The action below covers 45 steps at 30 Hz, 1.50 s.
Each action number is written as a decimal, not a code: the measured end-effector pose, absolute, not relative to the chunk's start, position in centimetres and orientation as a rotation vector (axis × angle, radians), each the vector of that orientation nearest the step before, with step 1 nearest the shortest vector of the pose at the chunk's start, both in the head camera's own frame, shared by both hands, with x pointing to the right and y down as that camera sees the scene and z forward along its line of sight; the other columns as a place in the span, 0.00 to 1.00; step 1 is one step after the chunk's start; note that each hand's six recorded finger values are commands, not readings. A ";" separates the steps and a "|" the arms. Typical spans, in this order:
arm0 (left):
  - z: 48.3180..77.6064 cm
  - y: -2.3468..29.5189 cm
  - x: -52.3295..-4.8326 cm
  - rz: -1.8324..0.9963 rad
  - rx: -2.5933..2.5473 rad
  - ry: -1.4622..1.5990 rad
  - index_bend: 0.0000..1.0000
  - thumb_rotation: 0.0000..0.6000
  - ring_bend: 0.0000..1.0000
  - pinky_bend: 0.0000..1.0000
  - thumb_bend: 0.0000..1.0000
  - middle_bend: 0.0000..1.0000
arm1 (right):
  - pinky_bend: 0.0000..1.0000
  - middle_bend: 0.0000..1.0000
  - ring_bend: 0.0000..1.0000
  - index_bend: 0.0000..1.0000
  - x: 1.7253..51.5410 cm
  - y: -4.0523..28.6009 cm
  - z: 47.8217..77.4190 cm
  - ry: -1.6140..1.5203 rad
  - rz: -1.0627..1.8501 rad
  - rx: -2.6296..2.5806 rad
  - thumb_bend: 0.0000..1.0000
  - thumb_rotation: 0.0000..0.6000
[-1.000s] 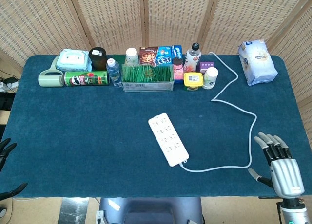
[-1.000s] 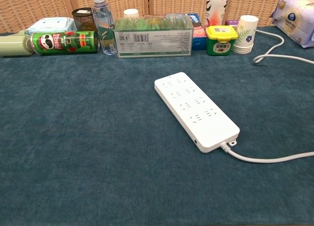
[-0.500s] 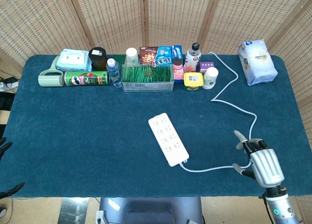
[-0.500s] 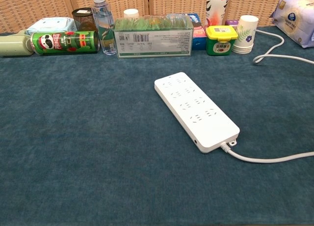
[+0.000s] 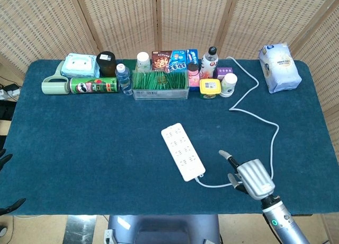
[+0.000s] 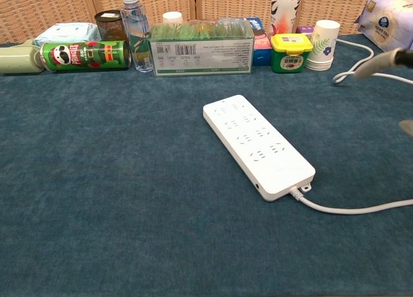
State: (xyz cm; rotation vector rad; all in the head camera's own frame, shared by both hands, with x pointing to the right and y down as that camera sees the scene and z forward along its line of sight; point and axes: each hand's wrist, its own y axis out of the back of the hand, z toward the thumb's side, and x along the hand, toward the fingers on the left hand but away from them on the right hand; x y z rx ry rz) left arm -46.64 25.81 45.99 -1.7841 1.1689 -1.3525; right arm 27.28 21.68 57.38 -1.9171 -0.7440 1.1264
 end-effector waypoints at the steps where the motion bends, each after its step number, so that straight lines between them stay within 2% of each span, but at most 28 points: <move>1: 46.0 25.8 -46.6 -1.353 -1.785 1.167 0.00 1.00 0.00 0.02 0.11 0.00 | 1.00 0.99 1.00 0.23 26.9 21.8 57.6 -0.720 1.129 -1.931 0.56 1.00; 14: 46.3 25.7 -46.5 -1.362 -1.791 1.154 0.00 1.00 0.00 0.02 0.11 0.00 | 1.00 0.99 1.00 0.26 22.0 22.6 60.6 -0.491 1.146 -2.008 0.56 1.00; 26: 46.4 25.6 -46.6 -1.370 -1.788 1.155 0.00 1.00 0.00 0.02 0.11 0.00 | 1.00 0.99 1.00 0.26 18.1 22.5 62.8 -0.412 1.165 -2.004 0.56 1.00; 45: 46.5 25.6 -46.6 -1.380 -1.790 1.152 0.00 1.00 0.00 0.02 0.11 0.00 | 1.00 0.99 1.00 0.29 17.9 22.3 64.7 -0.367 1.257 -1.958 0.56 1.00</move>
